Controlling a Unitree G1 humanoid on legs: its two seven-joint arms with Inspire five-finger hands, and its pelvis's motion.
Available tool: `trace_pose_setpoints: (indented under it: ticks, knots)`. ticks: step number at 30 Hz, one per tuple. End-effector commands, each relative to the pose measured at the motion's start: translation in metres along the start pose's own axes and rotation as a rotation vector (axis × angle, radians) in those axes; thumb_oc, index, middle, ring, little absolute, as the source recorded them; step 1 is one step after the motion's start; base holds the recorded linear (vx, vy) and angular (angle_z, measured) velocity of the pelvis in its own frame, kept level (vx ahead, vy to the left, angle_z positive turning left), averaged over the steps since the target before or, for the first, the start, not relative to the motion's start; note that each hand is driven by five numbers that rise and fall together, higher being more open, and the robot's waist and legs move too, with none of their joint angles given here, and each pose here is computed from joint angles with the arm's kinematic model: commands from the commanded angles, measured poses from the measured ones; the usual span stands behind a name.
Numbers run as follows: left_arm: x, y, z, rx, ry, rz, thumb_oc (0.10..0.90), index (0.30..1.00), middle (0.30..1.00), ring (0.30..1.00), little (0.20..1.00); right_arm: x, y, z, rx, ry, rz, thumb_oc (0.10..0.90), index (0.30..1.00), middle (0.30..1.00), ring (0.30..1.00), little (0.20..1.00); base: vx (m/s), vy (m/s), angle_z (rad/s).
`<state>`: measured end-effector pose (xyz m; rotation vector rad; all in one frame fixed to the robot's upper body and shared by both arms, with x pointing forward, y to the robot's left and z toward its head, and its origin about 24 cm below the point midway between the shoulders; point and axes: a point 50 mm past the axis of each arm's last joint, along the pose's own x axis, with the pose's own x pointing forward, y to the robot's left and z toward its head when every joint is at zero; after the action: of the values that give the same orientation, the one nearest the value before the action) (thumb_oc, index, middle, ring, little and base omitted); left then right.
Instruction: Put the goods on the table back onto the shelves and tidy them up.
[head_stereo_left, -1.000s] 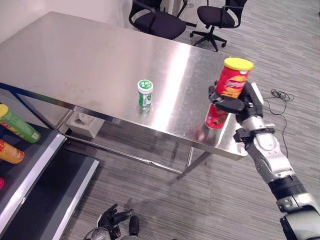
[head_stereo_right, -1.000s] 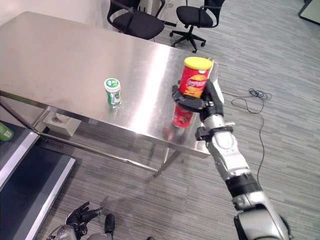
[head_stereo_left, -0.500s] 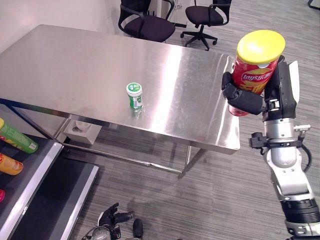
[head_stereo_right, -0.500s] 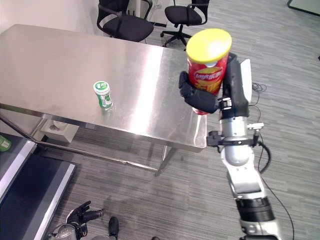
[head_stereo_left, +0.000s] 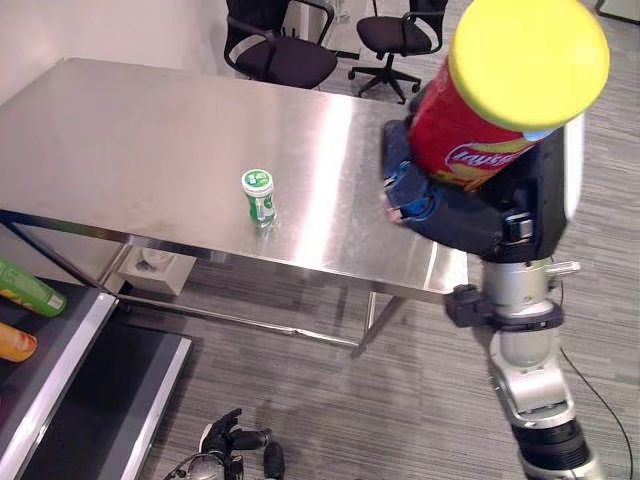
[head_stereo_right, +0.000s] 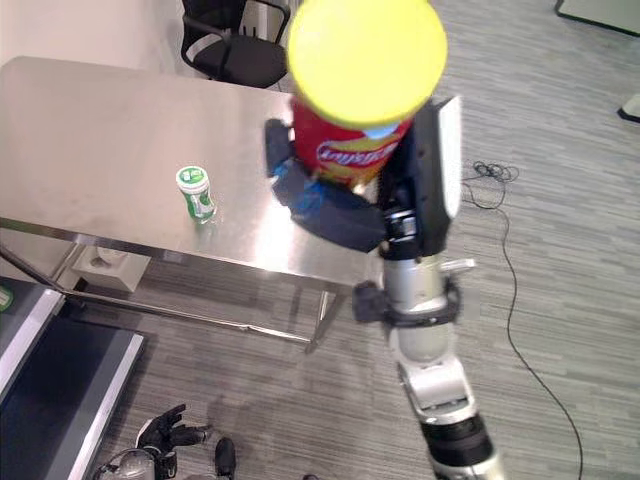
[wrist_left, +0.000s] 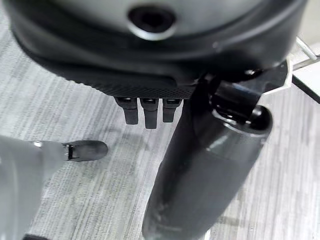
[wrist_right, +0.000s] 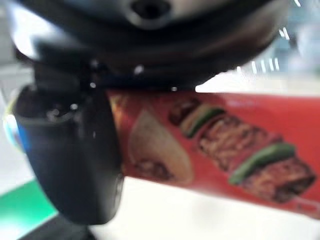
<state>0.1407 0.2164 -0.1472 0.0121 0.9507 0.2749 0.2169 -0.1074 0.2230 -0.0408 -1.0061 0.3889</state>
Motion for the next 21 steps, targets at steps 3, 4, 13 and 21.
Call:
trace_pose_setpoints:
  ticks: [3,4,13,21]
  knots:
    - [0.007,0.006,0.038,0.105,-0.148,0.023,0.800,0.900,0.900,0.900,0.900,0.021,0.023,0.040,0.271,-0.271,0.097,0.400,0.300,0.300,0.300,0.300,-0.05,-0.086,0.17]
    - [0.007,0.006,0.038,0.105,-0.148,0.023,0.800,0.900,0.900,0.900,0.900,0.021,0.023,0.040,0.272,-0.272,0.098,0.400,0.300,0.300,0.300,0.300,-0.05,-0.083,0.18]
    - [0.004,-0.032,0.061,0.042,-0.246,-0.052,0.800,0.900,0.900,0.900,0.900,0.014,0.068,-0.014,0.280,0.039,0.261,0.400,0.300,0.300,0.300,0.300,-0.14,-0.081,0.74]
    - [0.003,-0.052,0.051,0.208,-0.210,-0.087,0.800,0.900,0.900,0.900,0.900,-0.013,0.050,-0.035,-0.009,0.190,0.187,0.400,0.300,0.300,0.300,0.300,-0.04,0.183,0.79]
